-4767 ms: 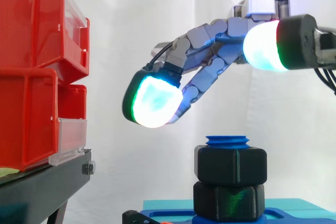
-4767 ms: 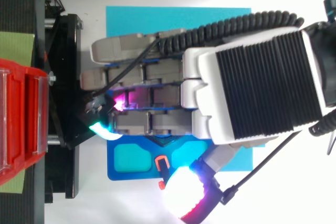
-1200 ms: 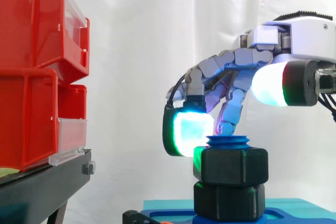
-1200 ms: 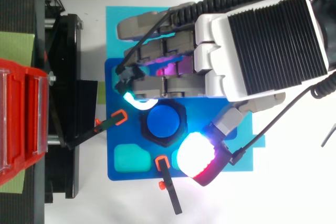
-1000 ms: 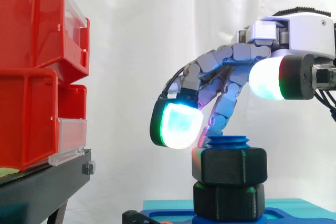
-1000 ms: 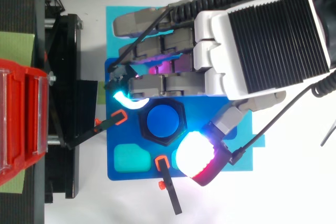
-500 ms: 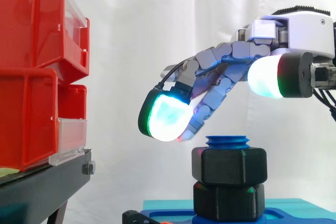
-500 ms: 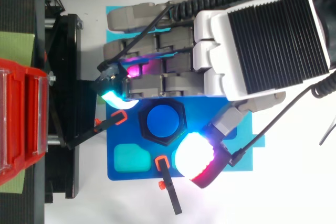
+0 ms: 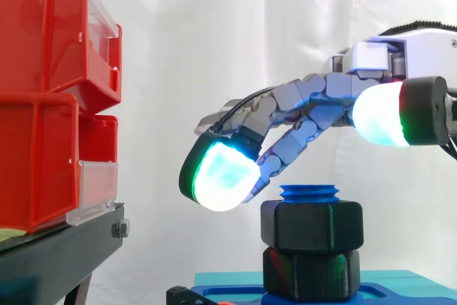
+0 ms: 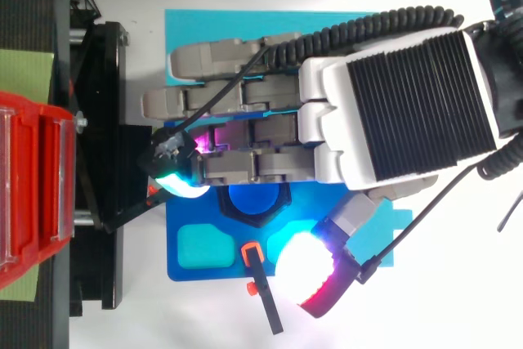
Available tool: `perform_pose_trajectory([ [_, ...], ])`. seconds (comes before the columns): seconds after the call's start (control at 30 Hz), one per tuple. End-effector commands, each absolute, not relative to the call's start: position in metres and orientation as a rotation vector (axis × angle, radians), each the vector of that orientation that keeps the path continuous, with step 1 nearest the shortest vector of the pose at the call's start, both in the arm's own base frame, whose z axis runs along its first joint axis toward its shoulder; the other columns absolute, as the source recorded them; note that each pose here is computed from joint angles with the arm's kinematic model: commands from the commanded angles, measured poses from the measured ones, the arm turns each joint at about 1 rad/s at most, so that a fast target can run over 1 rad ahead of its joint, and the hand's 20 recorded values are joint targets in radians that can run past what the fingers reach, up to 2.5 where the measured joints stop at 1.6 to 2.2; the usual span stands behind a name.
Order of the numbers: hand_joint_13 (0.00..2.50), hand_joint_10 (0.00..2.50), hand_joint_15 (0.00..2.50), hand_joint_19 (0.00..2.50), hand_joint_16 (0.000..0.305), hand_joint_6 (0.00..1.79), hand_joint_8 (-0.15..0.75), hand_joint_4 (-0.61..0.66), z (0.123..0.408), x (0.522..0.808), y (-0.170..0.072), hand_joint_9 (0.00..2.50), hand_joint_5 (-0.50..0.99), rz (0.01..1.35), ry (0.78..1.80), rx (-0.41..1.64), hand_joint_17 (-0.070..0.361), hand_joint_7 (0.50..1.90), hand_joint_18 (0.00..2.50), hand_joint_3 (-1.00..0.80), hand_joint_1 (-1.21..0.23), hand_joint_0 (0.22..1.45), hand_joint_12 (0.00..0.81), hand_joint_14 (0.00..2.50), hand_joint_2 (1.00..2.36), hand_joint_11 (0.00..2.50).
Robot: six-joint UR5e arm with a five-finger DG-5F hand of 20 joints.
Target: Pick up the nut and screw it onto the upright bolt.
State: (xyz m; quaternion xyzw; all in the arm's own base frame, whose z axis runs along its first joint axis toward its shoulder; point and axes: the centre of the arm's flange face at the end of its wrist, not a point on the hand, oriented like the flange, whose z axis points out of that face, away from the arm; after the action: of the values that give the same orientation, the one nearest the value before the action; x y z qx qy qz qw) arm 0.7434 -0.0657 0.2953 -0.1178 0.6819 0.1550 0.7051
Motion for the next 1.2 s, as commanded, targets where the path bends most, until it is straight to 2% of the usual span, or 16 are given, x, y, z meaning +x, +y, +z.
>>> perform_pose_trajectory([
  [0.0, 0.1, 0.0, 0.0, 0.0, 0.036, 0.5, 0.204, 0.19, 0.293, 0.743, -0.063, 0.5, -0.1, 0.345, 1.522, -0.266, 0.081, 0.72, 0.0, -0.5, -0.05, 0.49, 0.316, 0.0, 1.0, 0.0],
  [0.53, 0.19, 0.0, 0.0, 0.0, 0.033, 0.5, 0.234, 0.23, 0.29, 0.741, -0.06, 0.58, -0.05, 0.337, 1.538, -0.279, 0.074, 1.07, 0.0, -0.5, -0.08, 0.51, 0.309, 0.0, 1.0, 0.0],
  [1.17, 0.41, 0.0, 0.0, 0.0, 0.026, 0.5, 0.253, 0.18, 0.29, 0.74, -0.073, 0.83, 0.0, 0.329, 1.534, -0.282, 0.057, 1.29, 0.0, -0.5, -0.2, 0.53, 0.275, 0.0, 1.0, 0.0],
])
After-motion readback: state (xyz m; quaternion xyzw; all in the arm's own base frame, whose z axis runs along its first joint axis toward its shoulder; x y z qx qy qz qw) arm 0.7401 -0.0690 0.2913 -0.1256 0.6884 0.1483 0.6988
